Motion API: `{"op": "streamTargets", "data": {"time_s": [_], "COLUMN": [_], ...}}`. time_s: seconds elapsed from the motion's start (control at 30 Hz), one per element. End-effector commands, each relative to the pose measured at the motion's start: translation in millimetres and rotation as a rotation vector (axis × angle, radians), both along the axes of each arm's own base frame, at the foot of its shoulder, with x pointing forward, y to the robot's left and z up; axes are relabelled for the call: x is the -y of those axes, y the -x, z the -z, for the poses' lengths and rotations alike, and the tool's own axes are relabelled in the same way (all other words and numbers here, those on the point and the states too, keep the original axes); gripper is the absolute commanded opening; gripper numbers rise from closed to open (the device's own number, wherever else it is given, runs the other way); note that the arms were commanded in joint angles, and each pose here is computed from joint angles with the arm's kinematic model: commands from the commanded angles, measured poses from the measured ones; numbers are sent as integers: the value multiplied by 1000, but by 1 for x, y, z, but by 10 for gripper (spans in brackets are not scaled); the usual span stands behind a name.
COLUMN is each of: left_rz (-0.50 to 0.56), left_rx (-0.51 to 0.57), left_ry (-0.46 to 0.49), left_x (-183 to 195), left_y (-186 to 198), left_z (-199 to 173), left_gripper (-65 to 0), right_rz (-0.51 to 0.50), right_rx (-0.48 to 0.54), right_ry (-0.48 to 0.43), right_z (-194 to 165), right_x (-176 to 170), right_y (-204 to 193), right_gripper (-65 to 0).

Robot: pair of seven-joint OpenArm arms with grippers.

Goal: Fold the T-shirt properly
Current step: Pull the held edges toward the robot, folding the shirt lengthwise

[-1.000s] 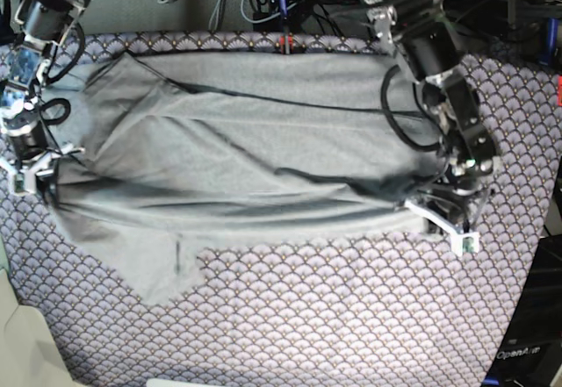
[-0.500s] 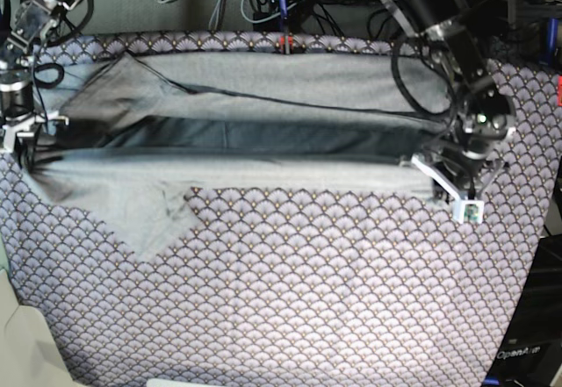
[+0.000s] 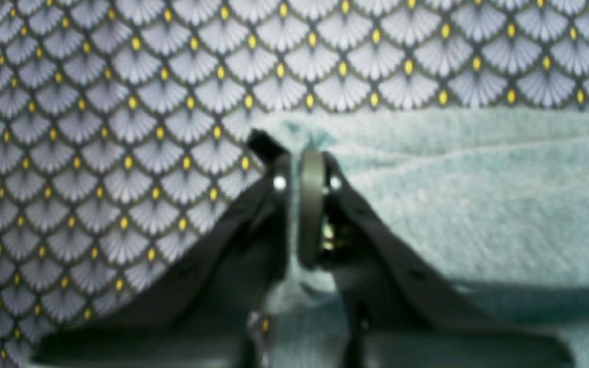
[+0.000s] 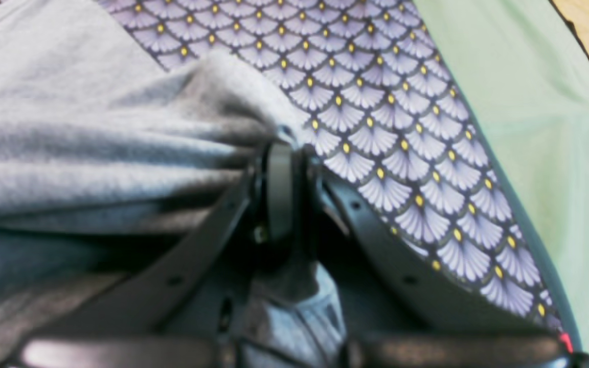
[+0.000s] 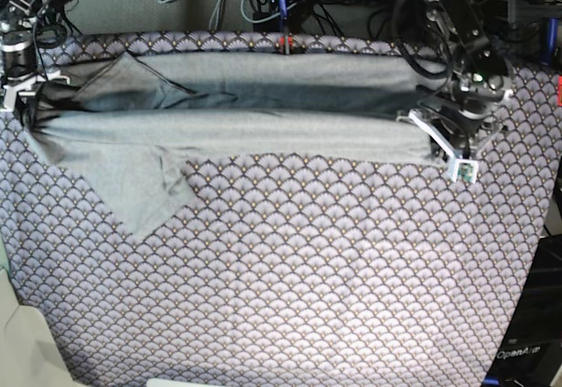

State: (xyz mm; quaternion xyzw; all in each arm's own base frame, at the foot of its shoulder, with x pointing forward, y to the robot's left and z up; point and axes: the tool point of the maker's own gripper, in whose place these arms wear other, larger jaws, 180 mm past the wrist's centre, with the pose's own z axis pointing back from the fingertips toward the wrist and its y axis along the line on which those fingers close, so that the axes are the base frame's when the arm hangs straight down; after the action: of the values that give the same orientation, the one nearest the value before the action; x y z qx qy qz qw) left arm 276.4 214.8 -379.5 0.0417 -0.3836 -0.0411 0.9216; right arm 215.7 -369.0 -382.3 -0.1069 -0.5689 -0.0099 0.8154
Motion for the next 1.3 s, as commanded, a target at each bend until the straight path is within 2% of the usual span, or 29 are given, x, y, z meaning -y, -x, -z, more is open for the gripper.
{"op": "streamTargets", "data": {"time_s": [0.0, 0.37, 0.67, 1.0, 1.13, 1.27], "left_rz": [-7, -5, -4, -2, -1, -1], "left_rx": [51, -25, -56, -68, -65, -67], "left_ry": [-16, -13, -21, -23, -27, -26], "left_x": [-4, -3, -6, -6, -7, -7], "left_y": [-6, 25, 37, 42, 41, 42], "left_z": [-14, 8, 15, 18, 16, 17], "left_gripper": [-650, -650, -650, -650, -650, -650], "right_rz": [13, 105, 100, 71, 75, 87], "right_rx": [63, 50, 13, 168, 190, 205], "right_ry": [32, 30, 32, 66, 81, 57], "right_z": [-20, -16, -9, -33, -39, -32], "right_x": [11, 28, 27, 21, 23, 23], "right_y": [-3, 24, 37, 52, 62, 71], "right_gripper": [-650, -650, -650, -650, -650, -650]}}
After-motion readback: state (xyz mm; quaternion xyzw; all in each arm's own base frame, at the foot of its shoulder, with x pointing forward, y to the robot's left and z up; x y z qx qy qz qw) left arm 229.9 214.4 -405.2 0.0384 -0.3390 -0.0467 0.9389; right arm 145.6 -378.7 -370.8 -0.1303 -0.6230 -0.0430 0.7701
